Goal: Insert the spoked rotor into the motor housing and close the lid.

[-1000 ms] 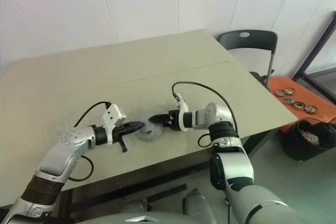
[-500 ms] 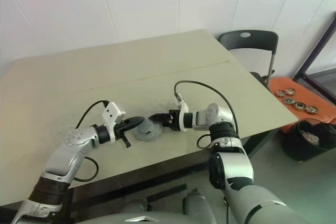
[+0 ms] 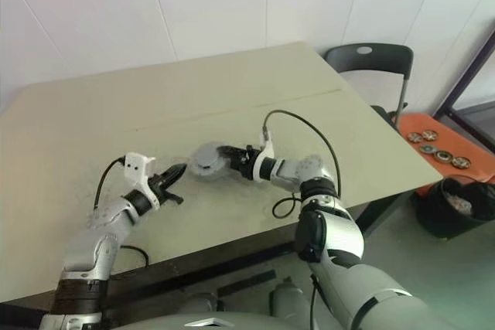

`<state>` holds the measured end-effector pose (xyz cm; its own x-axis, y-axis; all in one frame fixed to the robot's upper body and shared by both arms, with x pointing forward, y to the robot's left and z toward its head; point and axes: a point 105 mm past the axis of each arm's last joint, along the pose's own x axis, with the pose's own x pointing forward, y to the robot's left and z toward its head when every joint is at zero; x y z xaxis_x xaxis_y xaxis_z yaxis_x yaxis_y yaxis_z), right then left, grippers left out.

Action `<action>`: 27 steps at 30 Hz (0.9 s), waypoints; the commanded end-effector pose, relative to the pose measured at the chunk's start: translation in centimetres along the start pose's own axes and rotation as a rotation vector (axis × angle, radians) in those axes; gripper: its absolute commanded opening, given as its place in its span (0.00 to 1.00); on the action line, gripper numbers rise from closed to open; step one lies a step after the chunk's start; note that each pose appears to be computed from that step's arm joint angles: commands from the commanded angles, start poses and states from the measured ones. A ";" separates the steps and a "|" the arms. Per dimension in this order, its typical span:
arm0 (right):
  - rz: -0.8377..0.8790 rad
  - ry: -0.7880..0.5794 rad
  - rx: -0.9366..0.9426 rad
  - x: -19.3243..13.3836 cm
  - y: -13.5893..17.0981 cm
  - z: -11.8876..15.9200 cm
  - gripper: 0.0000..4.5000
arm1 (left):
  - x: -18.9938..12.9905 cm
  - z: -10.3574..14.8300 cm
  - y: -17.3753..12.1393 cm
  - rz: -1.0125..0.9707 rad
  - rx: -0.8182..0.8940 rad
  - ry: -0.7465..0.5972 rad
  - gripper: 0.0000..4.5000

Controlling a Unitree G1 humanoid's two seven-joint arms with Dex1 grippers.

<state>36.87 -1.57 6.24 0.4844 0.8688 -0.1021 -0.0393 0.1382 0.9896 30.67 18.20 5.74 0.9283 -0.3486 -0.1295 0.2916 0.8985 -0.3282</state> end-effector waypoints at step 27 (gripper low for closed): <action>0.167 -0.061 0.005 1.8 3.9 0.9 0.47 | 1.9 1.0 -3.8 -0.113 -0.842 -0.199 1.00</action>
<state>37.69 -0.38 7.30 0.5258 0.8498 -0.0384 -0.0555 0.0793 0.9953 31.11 14.97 6.56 0.9586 -0.2831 0.0302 0.1371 0.3660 -0.9205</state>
